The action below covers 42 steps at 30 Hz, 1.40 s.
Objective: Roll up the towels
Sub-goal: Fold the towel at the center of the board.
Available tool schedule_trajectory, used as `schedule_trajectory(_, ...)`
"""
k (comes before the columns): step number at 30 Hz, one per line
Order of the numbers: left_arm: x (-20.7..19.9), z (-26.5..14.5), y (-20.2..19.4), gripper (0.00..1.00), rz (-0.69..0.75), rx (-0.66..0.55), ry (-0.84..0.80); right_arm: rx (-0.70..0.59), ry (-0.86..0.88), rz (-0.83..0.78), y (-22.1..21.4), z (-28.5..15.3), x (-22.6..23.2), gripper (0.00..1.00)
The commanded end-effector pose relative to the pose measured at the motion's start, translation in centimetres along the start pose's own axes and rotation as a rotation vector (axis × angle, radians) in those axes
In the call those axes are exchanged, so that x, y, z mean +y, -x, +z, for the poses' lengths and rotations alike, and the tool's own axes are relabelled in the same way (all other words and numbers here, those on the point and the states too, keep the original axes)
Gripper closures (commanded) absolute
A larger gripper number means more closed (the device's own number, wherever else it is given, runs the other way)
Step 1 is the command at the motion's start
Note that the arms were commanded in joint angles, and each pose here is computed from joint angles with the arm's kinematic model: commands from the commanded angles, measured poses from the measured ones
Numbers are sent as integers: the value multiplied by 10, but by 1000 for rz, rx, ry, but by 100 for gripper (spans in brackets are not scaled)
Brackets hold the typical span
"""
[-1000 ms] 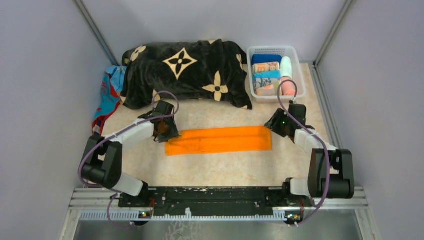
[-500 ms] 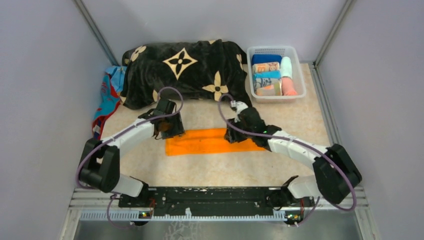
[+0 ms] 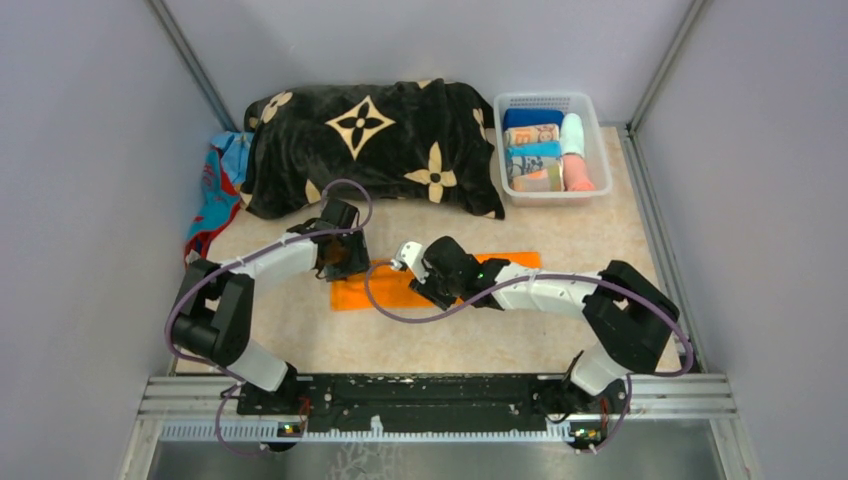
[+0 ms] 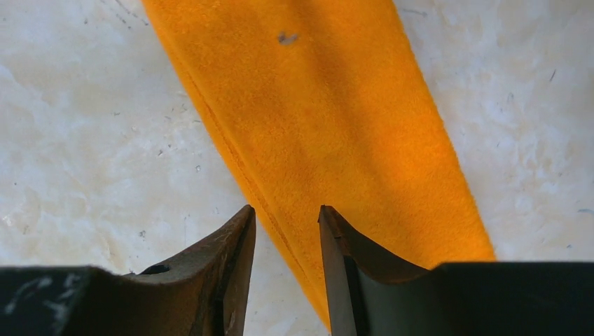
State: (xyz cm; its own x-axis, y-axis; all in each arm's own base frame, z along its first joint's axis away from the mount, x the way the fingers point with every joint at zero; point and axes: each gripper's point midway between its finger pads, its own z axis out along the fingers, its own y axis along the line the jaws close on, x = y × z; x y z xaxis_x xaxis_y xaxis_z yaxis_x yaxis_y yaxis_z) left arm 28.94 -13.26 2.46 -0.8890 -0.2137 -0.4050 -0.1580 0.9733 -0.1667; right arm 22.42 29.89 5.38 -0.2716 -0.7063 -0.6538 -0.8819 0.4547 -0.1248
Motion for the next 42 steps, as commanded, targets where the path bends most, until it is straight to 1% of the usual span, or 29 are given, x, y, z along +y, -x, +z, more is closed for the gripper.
schedule_trajectory(1,6,11,0,33,14,3,32,-77,8,-215,26,3,2,61)
schedule_trajectory(7,7,14,-4,33,14,19,31,-94,20,-319,27,12,7,65)
schedule_trajectory(12,8,14,-5,33,16,20,33,-71,42,-368,20,18,10,68)
schedule_trajectory(23,8,13,-6,33,16,23,35,-13,92,-416,4,24,19,68)
schedule_trajectory(29,8,12,-4,33,16,18,33,9,64,-434,0,27,14,68)
schedule_trajectory(34,8,12,-4,33,17,22,34,43,46,-445,-9,33,11,75)
schedule_trajectory(38,8,12,-4,33,16,22,34,39,38,-453,-6,30,12,84)
schedule_trajectory(42,9,12,-5,33,17,22,38,4,26,-459,7,19,13,89)
